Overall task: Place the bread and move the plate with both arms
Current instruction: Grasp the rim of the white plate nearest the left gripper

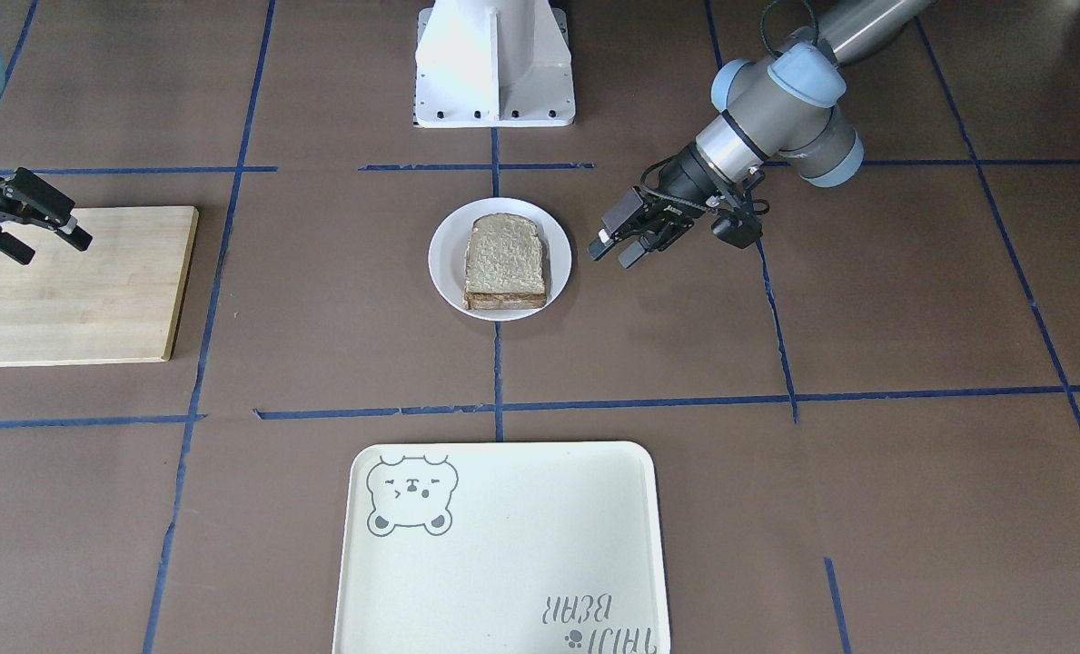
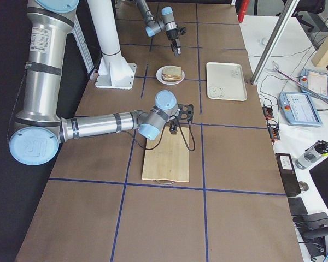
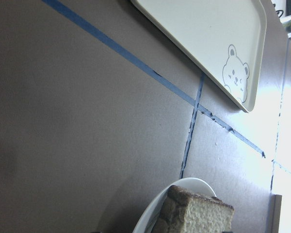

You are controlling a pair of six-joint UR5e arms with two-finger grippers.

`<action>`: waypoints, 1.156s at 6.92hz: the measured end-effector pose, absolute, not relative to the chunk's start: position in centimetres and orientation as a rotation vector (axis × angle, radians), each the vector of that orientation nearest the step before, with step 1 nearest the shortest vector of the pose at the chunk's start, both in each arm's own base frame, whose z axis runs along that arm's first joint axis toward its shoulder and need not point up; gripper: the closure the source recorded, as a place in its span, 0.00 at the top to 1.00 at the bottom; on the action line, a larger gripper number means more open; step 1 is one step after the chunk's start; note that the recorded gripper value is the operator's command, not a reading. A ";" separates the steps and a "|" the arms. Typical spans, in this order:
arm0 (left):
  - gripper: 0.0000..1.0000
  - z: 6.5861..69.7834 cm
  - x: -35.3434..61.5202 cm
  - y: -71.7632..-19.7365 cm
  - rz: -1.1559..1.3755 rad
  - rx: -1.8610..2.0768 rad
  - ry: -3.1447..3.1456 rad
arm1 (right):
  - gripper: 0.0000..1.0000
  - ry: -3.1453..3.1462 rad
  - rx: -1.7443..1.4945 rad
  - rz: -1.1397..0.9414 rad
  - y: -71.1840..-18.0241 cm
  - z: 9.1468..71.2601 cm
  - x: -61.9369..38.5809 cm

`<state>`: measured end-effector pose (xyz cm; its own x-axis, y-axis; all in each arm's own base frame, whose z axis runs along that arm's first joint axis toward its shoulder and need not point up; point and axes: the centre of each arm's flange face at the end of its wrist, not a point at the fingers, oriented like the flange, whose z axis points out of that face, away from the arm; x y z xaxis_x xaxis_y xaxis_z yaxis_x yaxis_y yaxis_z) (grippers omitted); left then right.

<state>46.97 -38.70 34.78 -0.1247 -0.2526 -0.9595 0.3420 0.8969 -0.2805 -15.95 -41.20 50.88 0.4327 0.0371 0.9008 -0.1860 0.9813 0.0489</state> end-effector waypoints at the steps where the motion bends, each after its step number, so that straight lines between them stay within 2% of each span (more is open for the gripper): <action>1: 0.68 35.1 47.9 -38.0 -0.552 0.071 1.647 | 1.00 -1.115 0.148 0.140 -41.2 50.9 -15.9; 6: 0.56 37.3 52.4 -34.0 -0.603 0.064 1.724 | 1.00 -1.109 0.144 0.142 -40.9 51.3 -15.8; 8: 0.48 37.4 53.8 -33.1 -0.590 0.049 1.719 | 1.00 -1.109 0.144 0.142 -40.8 51.3 -15.8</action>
